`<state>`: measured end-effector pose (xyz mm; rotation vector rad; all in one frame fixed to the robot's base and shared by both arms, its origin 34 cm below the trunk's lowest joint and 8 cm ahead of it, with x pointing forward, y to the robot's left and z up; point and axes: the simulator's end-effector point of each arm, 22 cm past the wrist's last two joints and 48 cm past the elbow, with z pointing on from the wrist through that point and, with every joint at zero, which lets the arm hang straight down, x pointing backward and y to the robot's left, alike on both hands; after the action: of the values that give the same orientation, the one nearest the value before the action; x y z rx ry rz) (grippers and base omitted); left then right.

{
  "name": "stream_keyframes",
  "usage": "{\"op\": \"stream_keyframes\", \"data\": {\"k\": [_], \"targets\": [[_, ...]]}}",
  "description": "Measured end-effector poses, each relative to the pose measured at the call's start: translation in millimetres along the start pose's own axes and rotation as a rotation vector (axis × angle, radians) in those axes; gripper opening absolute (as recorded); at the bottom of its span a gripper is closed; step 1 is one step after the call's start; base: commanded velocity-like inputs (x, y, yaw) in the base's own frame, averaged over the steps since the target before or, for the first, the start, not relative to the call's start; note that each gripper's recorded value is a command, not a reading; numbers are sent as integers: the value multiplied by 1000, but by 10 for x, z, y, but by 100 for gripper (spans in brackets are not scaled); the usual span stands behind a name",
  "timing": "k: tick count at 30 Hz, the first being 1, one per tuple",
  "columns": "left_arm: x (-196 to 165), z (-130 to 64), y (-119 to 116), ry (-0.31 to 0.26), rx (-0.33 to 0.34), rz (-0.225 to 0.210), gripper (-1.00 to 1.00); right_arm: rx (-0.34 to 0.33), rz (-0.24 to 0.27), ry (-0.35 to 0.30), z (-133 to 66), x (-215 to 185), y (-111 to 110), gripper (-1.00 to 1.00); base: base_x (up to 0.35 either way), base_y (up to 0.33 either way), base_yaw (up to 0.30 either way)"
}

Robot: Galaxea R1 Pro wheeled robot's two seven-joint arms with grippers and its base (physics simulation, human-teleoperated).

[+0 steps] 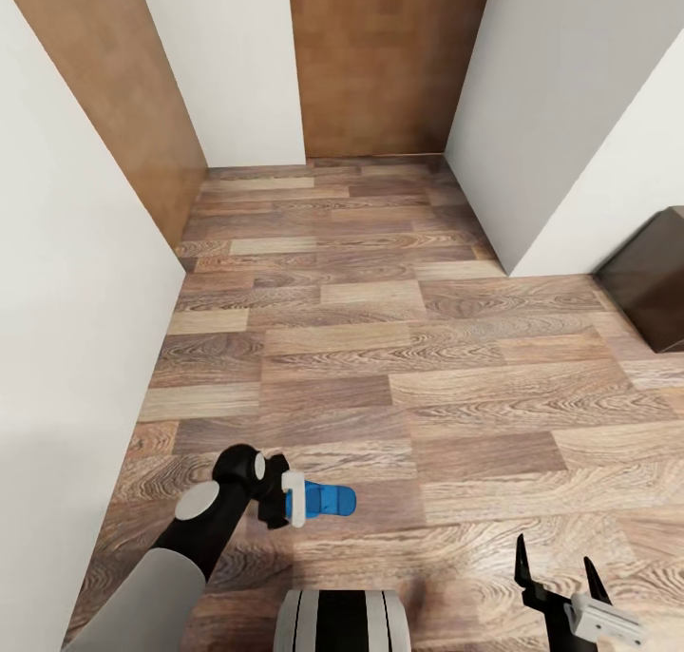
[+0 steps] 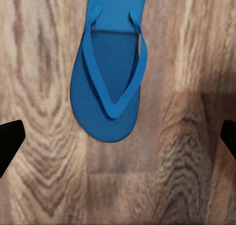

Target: In the bedroom, move the book from the bed onto either nightstand, and place the two sandals side by side next to the bed.

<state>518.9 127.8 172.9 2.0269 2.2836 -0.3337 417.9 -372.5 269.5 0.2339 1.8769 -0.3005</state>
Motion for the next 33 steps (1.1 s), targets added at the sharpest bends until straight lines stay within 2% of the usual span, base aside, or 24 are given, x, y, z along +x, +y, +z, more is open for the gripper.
{"op": "stream_keyframes", "data": {"k": [2, 11, 17, 18, 19, 20, 21, 23, 24, 26, 28, 29, 33], "targets": [[5, -25, 35, 7, -10, 8, 100, 2, -1, 1, 23, -5, -6, 100, 0, 0, 0], [-53, -141, 191, -3, -57, 18, 100, -7, 16, -49, 356, -242, 124, 100, 0, 0, 0], [-106, -223, 292, -14, -89, 22, 100, -37, 6, -83, 563, -415, 271, 100, 0, 0, 0], [-190, -390, 479, -33, -149, 30, 100, -91, -58, 32, 918, -322, 511, 100, 0, 0, 0], [-190, -399, 490, -33, -153, 30, 100, -99, -26, -122, 1629, -1017, 787, 100, 0, 0, 0], [-186, -400, 490, -33, -153, 30, 100, -103, -2, -236, 2041, -1582, 958, 100, 0, 0, 0], [-184, -399, 490, -33, -152, 29, 100, -106, -7, -234, 2033, -1572, 965, 100, 0, 0, 0], [-181, -394, 484, -32, -151, 29, 100, -107, 5, -287, 2230, -1866, 1047, 100, 0, 0, 0], [-175, -383, 472, -31, -147, 28, 100, -107, 10, -293, 2359, -1973, 1091, 100, 0, 0, 0], [-164, -360, 448, -29, -139, 27, 100, -106, 6, -225, 2591, -1952, 1159, 100, 0, 0, 0], [-153, -347, 433, -27, -134, 26, 100, -106, -10, -89, 2738, -1715, 1197, 100, 0, 0, 0], [-151, -345, 431, -27, -133, 26, 100, -106, -15, -54, 2762, -1647, 1201, 100, 0, 0, 0], [-147, -341, 426, -26, -132, 25, 100, -110, -23, -5, 2786, -1555, 1229, 100, 0, 0, 0]]}}
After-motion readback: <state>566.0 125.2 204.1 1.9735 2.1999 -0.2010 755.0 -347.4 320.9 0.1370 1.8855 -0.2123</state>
